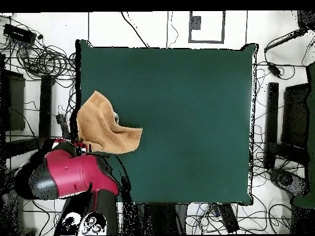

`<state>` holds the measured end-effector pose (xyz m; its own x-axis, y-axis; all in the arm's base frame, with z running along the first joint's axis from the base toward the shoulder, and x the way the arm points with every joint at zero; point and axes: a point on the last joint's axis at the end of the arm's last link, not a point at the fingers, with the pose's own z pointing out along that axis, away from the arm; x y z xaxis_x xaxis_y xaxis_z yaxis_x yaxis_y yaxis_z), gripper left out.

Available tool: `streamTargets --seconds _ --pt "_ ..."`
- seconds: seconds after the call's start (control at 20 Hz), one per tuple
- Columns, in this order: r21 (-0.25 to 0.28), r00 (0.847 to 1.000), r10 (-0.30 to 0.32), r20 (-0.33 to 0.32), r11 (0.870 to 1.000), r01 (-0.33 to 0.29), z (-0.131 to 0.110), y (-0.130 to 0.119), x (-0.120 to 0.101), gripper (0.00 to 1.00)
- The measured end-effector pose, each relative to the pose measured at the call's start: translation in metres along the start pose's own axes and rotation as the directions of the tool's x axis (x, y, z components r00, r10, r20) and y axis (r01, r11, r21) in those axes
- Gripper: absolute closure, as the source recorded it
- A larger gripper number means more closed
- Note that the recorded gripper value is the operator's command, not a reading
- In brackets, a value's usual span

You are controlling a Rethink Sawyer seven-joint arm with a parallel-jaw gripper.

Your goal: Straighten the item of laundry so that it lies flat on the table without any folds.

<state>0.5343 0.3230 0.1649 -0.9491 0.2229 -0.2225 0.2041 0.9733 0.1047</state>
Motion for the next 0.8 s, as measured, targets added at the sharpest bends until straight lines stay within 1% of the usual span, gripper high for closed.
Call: streamTargets --seconds 0.05,0.3,0.35,0.4,0.55,0.65,0.8 --pt "-0.018 0.996 0.008 0.084 1.0 -0.007 0.006 -0.003 -0.014 0.0" --pt "-0.029 0.977 -0.012 0.211 0.999 0.018 0.021 0.004 -0.018 0.0" --pt "-0.039 0.961 -0.03 0.277 0.998 0.042 0.029 0.012 -0.016 0.0" --pt "-0.049 0.95 -0.04 0.309 0.997 0.058 0.034 0.018 -0.013 0.0" --pt "-0.074 0.931 -0.05 0.361 0.994 0.082 0.044 0.029 -0.007 0.0" --pt "-0.084 0.921 -0.047 0.386 0.993 0.086 0.054 0.029 -0.005 0.0" --pt "-0.081 0.92 -0.041 0.389 0.994 0.079 0.062 0.024 -0.006 0.0"
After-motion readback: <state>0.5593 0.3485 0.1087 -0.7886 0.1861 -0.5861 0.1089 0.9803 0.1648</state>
